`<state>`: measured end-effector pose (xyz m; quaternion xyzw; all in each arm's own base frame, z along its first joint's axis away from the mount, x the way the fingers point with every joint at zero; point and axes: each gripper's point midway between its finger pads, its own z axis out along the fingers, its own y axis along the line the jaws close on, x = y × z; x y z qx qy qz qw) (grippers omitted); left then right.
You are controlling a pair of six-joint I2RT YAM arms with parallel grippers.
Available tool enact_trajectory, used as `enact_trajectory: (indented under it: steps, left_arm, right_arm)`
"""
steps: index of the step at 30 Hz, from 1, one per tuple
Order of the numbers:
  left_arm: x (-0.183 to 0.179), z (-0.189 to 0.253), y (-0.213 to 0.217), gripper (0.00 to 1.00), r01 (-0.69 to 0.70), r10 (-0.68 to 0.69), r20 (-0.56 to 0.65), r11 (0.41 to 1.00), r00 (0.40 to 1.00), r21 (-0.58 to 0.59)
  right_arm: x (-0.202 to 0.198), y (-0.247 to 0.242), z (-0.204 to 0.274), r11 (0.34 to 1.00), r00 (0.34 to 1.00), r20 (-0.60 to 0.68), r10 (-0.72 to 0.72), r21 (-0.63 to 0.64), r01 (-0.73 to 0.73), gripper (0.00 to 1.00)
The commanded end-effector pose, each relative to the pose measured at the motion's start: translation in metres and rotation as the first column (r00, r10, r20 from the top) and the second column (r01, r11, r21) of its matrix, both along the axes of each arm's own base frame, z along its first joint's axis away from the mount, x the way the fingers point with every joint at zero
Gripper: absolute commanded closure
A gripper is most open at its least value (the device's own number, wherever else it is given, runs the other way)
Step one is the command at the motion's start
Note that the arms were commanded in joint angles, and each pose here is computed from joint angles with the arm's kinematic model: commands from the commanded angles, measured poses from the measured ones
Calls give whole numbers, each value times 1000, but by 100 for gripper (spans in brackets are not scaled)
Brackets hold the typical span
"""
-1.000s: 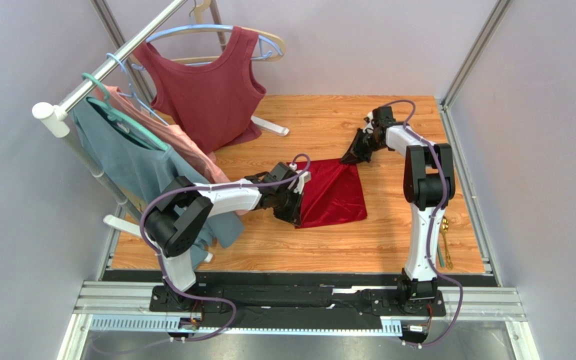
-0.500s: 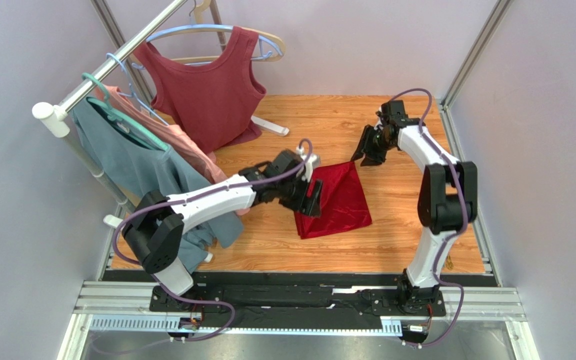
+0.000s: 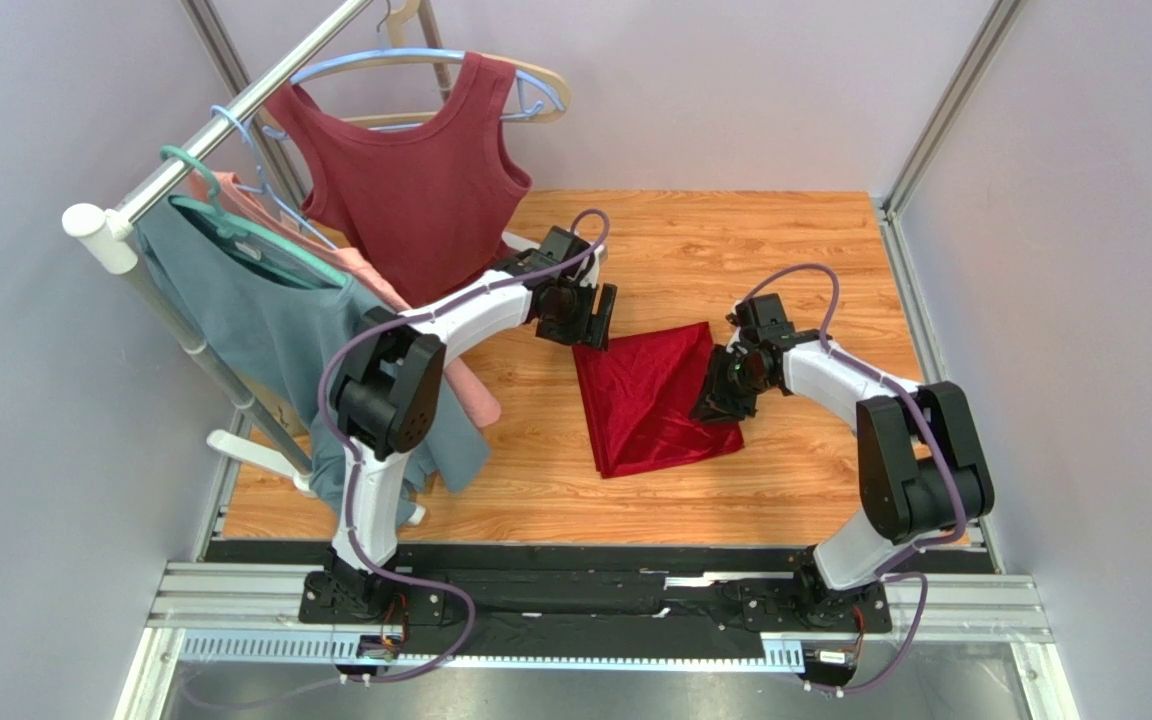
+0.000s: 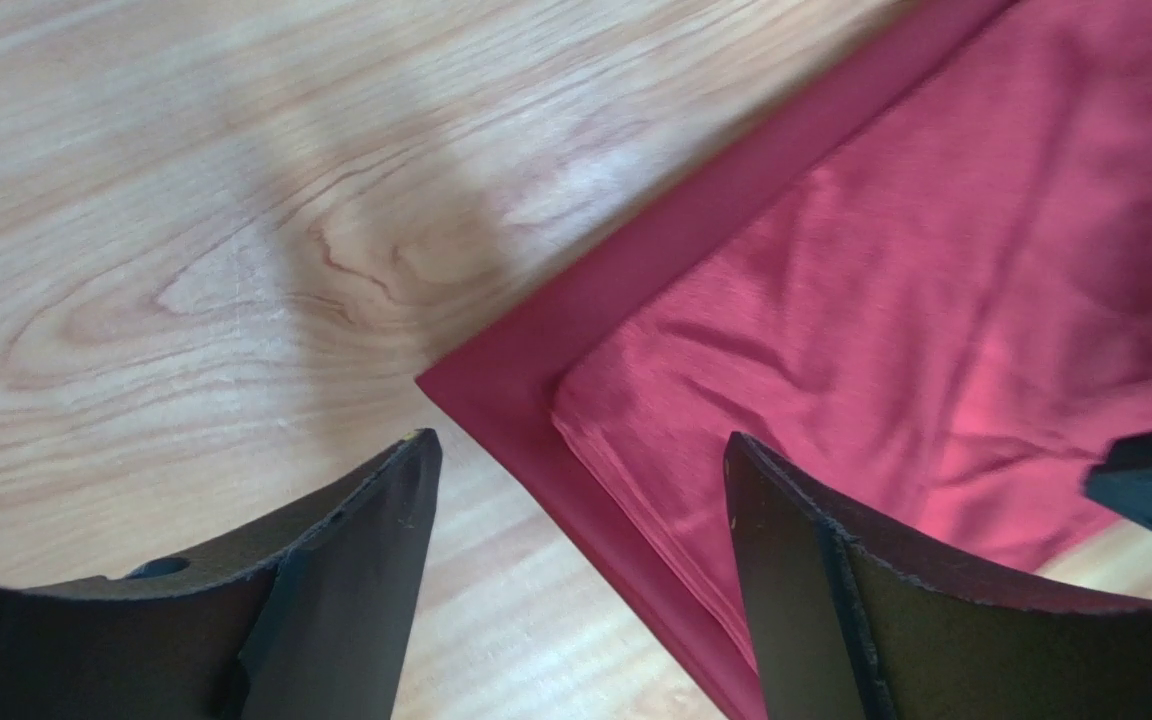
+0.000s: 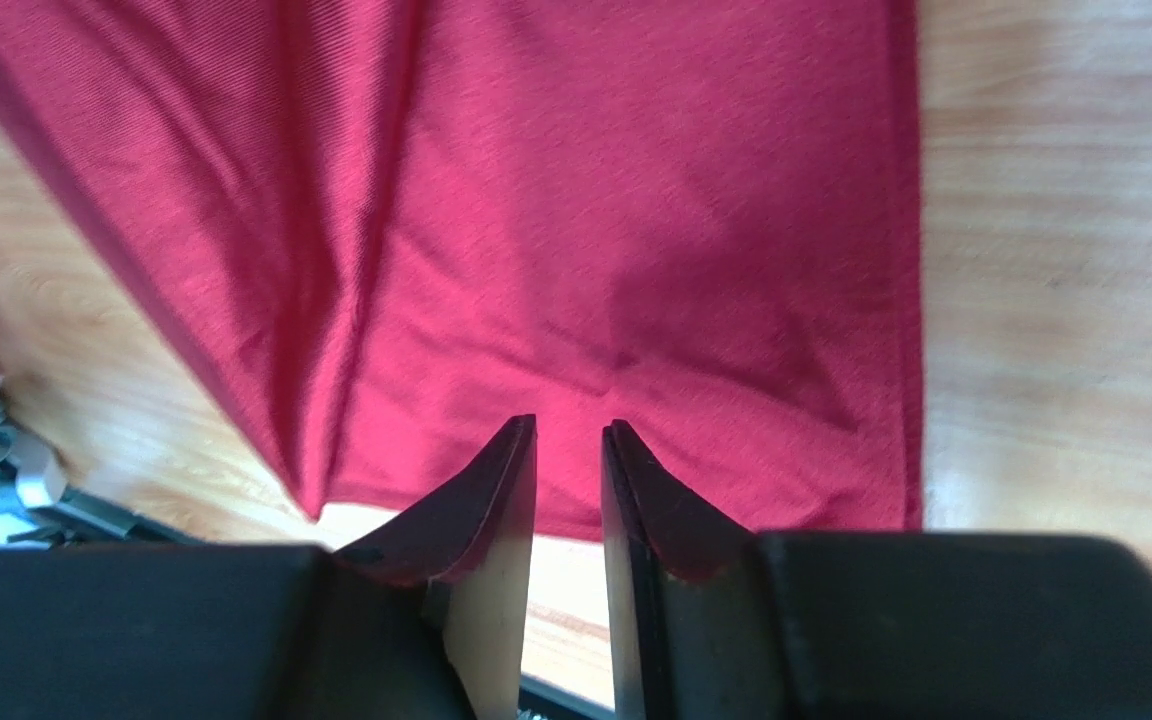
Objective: Fold the napkin into a case and place the utensils inside
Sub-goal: Smooth out the top corner of the square-folded napkin at the center of the board.
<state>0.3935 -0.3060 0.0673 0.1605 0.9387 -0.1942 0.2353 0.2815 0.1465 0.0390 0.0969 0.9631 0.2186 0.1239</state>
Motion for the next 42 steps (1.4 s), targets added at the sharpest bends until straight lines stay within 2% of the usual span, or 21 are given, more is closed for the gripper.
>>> enact_trajectory:
  steps: [1,5,8,12,15,19,23,36,40,42]
  left_arm:
    - [11,10,3,26,5,-7,35,998,999,56]
    - [9,2,7,30,-10,8,25,997,1000,75]
    - [4,-3,7,39,-9,8,1,998,1000,62]
    - [-1,8,6,55,-18,17,58,1000,998,10]
    - [2,19,5,58,-23,24,112,1000,993,-12]
    - [5,20,-3,63,-4,7,101,1000,995,-29]
    - [10,15,-3,75,-9,10,96,1000,995,-18]
    - [16,-10,5,62,-30,24,67,997,997,77]
    - [15,-18,10,61,-34,29,49,994,998,104]
    - [14,-22,9,64,-27,23,39,994,999,107]
  right_arm:
    - [15,-6,-12,999,998,50,-28,-40,30,75]
    - [12,-14,-25,995,999,27,-39,-86,41,75]
    - [12,-16,-32,994,999,10,-45,-100,46,75]
    - [12,-13,-35,996,999,0,-39,-83,39,76]
    - [11,-13,-38,996,999,-5,-35,-87,35,76]
    - [9,-12,-41,996,999,-18,-31,-84,30,76]
    - [8,-13,-42,996,1000,-17,-26,-86,24,77]
    - [7,-11,-43,997,1000,-19,-17,-75,15,79]
    - [6,-10,-44,997,1000,-23,-13,-71,12,80]
    - [6,-10,-44,997,1000,-23,-13,-70,11,80]
